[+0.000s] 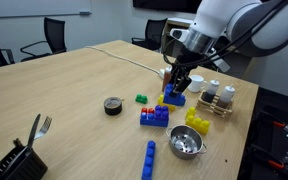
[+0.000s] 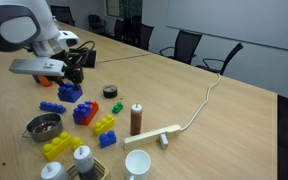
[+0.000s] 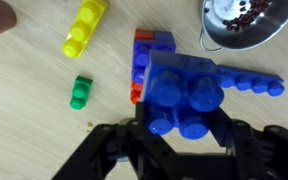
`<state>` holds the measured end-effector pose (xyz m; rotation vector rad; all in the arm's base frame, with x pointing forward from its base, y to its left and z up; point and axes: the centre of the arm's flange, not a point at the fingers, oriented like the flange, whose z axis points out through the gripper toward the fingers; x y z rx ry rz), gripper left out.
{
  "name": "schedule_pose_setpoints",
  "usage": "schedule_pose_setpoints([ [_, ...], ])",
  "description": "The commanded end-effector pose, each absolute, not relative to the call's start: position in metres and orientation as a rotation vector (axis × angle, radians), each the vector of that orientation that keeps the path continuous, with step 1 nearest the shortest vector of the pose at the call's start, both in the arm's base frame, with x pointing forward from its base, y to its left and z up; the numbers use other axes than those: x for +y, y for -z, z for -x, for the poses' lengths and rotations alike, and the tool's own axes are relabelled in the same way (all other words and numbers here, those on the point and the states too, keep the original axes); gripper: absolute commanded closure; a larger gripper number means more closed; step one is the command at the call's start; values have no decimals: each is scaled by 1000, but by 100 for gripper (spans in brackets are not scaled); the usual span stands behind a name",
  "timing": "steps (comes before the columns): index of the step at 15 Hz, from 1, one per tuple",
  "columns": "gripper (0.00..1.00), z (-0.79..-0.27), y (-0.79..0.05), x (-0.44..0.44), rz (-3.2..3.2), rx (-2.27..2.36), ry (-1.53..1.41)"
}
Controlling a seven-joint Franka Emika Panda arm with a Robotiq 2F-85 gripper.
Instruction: Pick up the blue block from the other blocks and put it on the table.
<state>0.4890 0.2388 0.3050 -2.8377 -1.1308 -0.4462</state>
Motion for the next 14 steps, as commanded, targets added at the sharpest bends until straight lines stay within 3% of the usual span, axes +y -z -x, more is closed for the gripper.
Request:
schedule_pose_setpoints([
  [1,62,-440,-320,244,2759,-1265,421],
  [7,62,-390,-334,280,2551,-1488,359],
  [8,37,-401,-320,295,2593,-1437,379],
  [13,37,-396,-327,292,2567,-1472,372],
  [14,62,-396,-327,292,2567,-1472,372],
])
